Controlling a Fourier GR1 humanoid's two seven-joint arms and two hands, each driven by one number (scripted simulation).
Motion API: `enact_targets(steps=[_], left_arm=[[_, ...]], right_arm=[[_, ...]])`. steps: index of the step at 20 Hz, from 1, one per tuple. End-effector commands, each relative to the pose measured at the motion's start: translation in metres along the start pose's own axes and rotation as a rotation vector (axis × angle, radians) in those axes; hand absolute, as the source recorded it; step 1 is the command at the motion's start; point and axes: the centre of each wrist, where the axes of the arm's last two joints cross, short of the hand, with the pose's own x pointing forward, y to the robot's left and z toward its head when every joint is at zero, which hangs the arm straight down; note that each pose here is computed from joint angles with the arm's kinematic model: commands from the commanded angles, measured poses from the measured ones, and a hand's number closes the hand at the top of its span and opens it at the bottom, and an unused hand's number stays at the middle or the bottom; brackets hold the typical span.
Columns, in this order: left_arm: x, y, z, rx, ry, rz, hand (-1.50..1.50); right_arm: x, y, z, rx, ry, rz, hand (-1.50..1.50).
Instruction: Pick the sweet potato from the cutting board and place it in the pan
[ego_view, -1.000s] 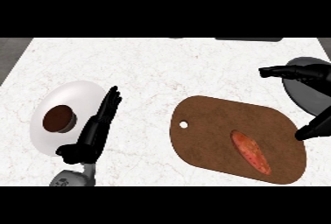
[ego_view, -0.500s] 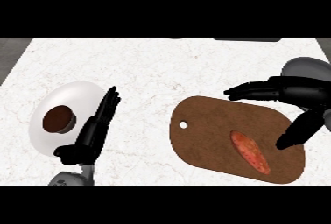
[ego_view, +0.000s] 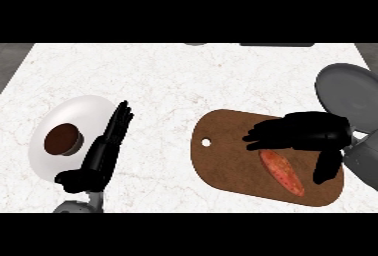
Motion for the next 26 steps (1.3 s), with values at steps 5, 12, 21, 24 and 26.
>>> enact_targets(steps=[5, 12, 21, 24, 26], left_arm=[[-0.013, 0.007, 0.011, 0.023, 0.012, 0.001, 0.0], [0.014, 0.003, -0.003, -0.002, -0.001, 0.007, 0.0], [-0.003, -0.001, 0.0, 0.022, 0.018, 0.004, 0.0], [0.001, -0.001, -0.01, 0.014, 0.005, -0.015, 0.0], [0.008, -0.015, 0.003, 0.023, 0.008, -0.006, 0.0]], right_arm=[[-0.011, 0.009, -0.006, 0.097, -0.044, -0.027, -1.5], [-0.03, 0.023, -0.011, 0.08, -0.04, -0.075, -1.5], [-0.041, 0.042, -0.032, 0.08, -0.029, -0.079, -1.5], [-0.043, 0.057, -0.047, 0.108, 0.011, -0.082, -1.5], [-0.034, 0.074, -0.058, 0.118, 0.004, -0.065, -1.5]])
